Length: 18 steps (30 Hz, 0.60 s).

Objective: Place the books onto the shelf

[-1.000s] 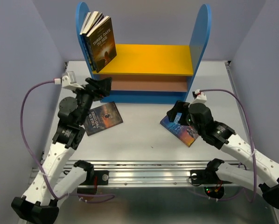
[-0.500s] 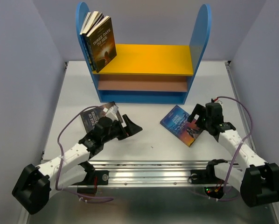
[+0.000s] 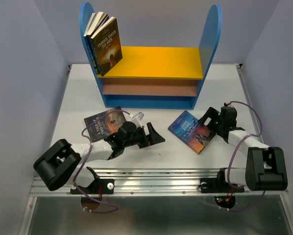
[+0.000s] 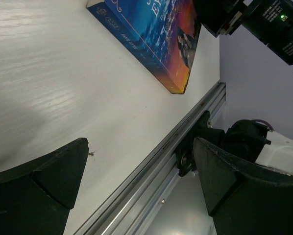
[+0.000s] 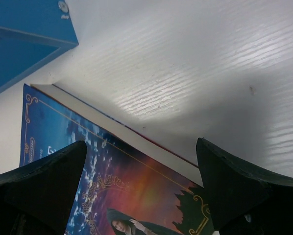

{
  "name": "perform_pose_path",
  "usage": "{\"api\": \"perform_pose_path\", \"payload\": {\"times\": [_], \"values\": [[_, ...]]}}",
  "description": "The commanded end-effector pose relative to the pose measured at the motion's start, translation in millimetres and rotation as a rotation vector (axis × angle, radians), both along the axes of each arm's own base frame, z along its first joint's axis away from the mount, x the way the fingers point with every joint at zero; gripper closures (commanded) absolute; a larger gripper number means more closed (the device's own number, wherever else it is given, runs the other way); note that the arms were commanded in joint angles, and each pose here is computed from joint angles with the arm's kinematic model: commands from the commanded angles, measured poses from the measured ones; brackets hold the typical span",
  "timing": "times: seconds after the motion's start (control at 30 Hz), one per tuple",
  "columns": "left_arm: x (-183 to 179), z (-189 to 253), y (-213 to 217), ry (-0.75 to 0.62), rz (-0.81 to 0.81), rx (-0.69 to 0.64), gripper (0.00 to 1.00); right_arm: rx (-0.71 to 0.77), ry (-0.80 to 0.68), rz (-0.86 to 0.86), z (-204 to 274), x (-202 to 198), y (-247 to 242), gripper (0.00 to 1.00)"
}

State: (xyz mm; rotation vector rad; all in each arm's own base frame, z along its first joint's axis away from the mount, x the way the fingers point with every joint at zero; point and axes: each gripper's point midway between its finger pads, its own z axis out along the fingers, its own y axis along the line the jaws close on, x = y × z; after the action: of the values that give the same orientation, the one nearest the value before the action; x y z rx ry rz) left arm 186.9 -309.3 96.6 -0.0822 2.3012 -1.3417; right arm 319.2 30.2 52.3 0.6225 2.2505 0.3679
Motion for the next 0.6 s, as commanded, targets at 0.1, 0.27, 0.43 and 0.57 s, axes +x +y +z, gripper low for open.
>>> {"api": "perform_pose_path", "payload": {"times": [0.1,0.27,0.43,0.57], "values": [[7.9,29.1,-36.9,-0.054,-0.063,-0.12,0.01,0.184,-0.101,0.137,5.3,-16.2,39.0,0.03],[10.9,6.7,-43.5,0.006,-0.057,-0.094,0.01,0.299,-0.105,0.259,10.1,-52.0,69.7,0.05],[14.2,-12.1,-49.5,0.04,-0.058,-0.066,0.01,0.357,-0.112,0.341,23.1,-69.8,95.4,0.05],[19.3,-22.8,-51.3,0.05,-0.044,-0.041,0.01,0.38,-0.103,0.411,24.0,-83.1,128.6,0.05]]}}
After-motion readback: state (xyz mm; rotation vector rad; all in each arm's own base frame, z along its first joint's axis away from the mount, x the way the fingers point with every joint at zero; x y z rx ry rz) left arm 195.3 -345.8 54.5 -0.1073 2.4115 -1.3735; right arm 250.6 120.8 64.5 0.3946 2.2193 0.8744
